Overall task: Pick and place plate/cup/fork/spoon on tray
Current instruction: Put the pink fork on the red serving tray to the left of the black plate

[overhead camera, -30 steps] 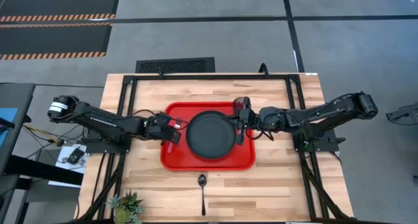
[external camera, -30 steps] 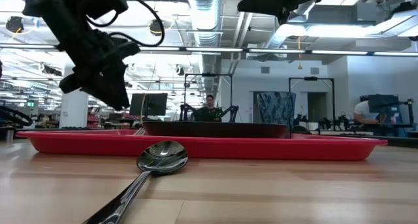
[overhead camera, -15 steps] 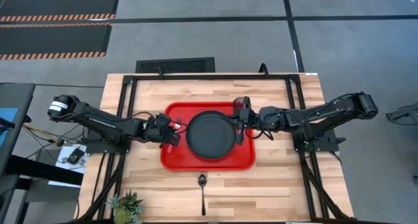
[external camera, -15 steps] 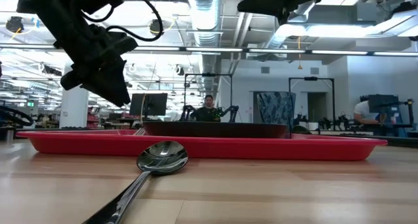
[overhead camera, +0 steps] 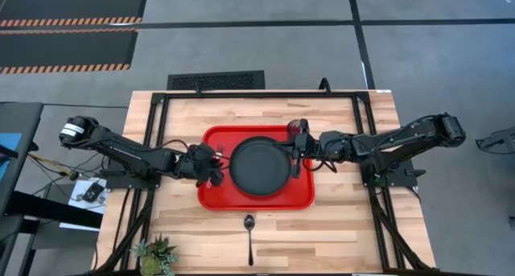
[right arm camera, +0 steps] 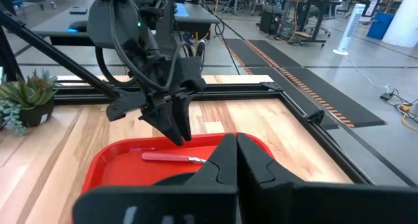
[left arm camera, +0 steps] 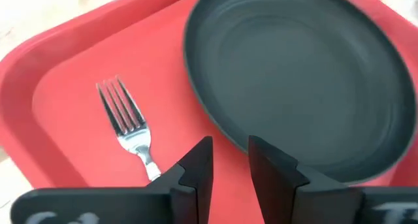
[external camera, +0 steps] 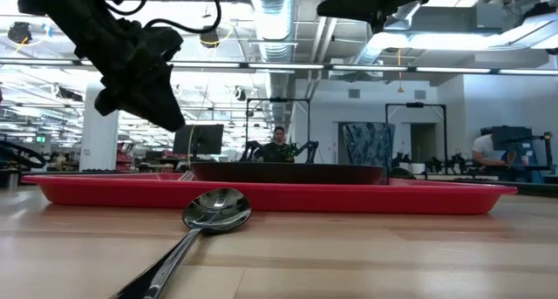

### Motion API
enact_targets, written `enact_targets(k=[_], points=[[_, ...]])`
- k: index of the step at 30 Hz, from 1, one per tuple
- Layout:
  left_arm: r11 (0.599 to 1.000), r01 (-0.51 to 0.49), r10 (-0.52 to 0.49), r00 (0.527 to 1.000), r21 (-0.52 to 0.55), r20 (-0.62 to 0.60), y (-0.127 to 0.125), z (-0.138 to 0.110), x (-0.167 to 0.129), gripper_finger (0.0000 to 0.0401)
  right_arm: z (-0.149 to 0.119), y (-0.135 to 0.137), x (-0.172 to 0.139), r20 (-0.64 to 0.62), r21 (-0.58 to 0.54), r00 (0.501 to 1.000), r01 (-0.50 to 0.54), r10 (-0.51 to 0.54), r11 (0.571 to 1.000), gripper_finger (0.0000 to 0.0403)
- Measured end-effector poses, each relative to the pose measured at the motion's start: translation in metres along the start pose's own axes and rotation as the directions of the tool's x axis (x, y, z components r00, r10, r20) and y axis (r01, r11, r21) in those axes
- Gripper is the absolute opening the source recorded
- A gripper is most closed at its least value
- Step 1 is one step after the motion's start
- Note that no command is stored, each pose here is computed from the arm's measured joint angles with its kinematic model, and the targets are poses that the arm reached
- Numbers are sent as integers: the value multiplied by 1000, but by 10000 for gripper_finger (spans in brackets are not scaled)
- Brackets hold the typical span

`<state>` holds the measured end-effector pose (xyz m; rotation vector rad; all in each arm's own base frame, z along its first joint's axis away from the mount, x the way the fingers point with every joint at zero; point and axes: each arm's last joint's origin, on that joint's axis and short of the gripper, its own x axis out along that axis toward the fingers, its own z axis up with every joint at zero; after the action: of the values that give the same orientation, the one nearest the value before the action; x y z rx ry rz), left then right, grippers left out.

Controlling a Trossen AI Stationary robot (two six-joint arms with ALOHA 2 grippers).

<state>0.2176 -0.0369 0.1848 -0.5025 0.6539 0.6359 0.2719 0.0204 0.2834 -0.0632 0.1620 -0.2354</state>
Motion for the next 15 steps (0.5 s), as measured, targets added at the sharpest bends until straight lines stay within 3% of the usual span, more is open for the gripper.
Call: enact_targets(k=[9,15], points=[[999,24,-26,999,46,27,-4,1,-1,10,-1,0,0,-15,-6,1000,0,0,1000,8],[998,25,-27,999,49,26,-4,1,-1,5,-2,0,0,-20,-8,1000,-1,0,1000,8]])
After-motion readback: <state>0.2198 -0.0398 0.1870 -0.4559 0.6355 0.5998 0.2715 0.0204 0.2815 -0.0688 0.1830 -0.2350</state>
